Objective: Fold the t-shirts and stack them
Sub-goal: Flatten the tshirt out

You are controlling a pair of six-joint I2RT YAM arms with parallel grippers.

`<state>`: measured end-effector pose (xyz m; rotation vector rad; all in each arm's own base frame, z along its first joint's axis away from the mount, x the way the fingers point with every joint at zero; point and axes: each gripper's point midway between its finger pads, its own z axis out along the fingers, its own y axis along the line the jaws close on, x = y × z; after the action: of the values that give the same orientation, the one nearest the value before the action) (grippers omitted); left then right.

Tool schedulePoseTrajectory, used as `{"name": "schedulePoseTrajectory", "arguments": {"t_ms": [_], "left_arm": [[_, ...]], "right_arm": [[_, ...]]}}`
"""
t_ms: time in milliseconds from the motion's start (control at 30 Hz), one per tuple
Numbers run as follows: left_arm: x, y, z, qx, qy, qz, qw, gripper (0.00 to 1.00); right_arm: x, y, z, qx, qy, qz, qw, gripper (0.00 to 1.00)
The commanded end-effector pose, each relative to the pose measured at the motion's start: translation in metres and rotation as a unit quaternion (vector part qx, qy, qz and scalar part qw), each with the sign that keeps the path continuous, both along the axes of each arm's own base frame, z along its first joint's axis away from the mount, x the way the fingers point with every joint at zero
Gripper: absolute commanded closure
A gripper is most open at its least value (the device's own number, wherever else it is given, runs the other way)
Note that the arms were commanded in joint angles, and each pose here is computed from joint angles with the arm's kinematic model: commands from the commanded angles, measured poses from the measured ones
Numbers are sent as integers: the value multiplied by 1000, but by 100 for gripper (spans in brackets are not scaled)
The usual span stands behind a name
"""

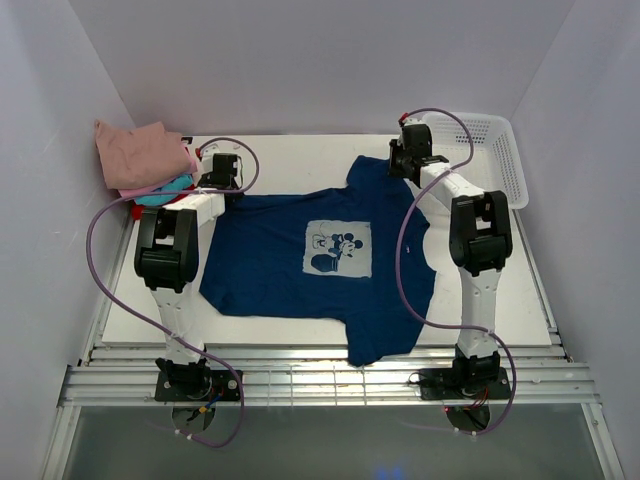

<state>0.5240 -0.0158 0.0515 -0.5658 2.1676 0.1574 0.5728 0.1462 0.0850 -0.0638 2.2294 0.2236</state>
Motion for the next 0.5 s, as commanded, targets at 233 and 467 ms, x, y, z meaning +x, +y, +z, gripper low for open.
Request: {"name": "schedulePoseTrajectory", "arguments": {"t_ms": [233, 467], "left_arm": [[12, 8, 29, 7, -33, 7, 999, 60], [12, 8, 31, 4, -37, 6, 999, 61]], "right_arm": [[66, -30, 16, 14, -47, -64, 997, 67], [88, -20, 9, 93, -45, -27, 994, 60]]}}
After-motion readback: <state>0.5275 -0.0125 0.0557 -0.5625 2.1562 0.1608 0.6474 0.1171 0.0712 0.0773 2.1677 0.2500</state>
